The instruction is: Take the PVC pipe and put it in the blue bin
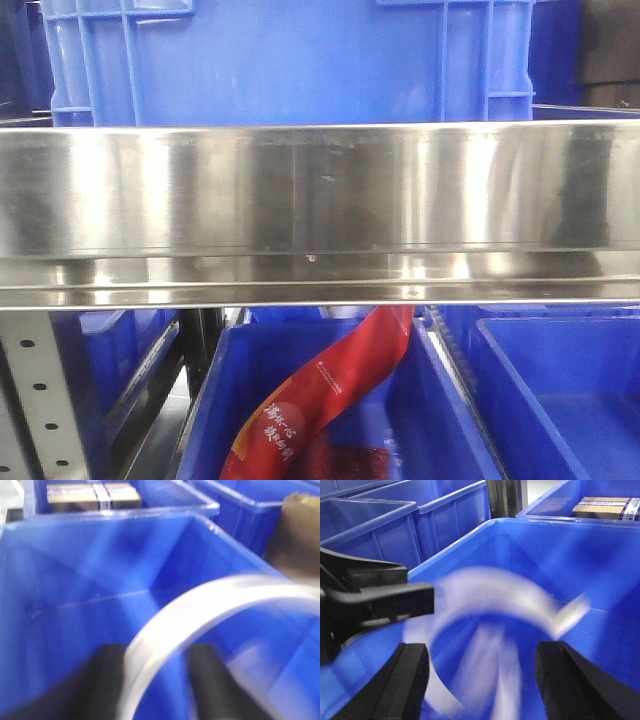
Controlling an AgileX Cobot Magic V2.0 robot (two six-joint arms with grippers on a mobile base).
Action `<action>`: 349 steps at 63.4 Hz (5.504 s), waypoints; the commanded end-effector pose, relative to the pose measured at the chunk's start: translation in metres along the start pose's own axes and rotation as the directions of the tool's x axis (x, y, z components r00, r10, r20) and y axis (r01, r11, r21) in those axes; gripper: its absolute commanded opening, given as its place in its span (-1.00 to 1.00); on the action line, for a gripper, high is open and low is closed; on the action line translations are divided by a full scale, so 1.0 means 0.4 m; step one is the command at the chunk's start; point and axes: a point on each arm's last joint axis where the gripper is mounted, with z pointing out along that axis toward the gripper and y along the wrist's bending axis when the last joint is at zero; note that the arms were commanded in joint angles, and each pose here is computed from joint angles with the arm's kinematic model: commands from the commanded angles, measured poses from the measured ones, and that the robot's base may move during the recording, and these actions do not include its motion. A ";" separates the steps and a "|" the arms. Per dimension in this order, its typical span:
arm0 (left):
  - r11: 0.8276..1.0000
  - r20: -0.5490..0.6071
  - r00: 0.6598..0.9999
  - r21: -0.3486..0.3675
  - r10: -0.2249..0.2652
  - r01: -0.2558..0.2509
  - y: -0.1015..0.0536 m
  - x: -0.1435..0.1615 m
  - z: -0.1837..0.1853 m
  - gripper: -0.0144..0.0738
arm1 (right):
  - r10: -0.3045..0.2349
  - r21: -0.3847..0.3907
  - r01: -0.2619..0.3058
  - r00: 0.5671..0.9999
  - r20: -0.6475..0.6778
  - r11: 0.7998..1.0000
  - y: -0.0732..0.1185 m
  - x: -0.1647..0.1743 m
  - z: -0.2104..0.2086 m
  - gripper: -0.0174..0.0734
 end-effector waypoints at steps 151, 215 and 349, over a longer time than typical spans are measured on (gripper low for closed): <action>0.984 0.387 0.918 0.175 -0.084 0.017 0.105 0.416 -0.532 -0.92 | -0.035 -0.003 0.039 0.927 0.374 0.999 -0.031 0.299 -0.529 -0.99; 0.984 0.387 0.918 0.175 -0.084 0.017 0.105 0.416 -0.532 -0.92 | -0.182 0.448 -0.010 0.906 0.382 0.894 -0.174 0.703 -0.554 -0.99; 0.981 0.417 0.898 -0.183 0.136 -0.064 0.197 0.630 -0.554 -0.92 | -0.225 0.468 0.031 0.904 0.364 0.883 -0.179 0.715 -0.547 -0.99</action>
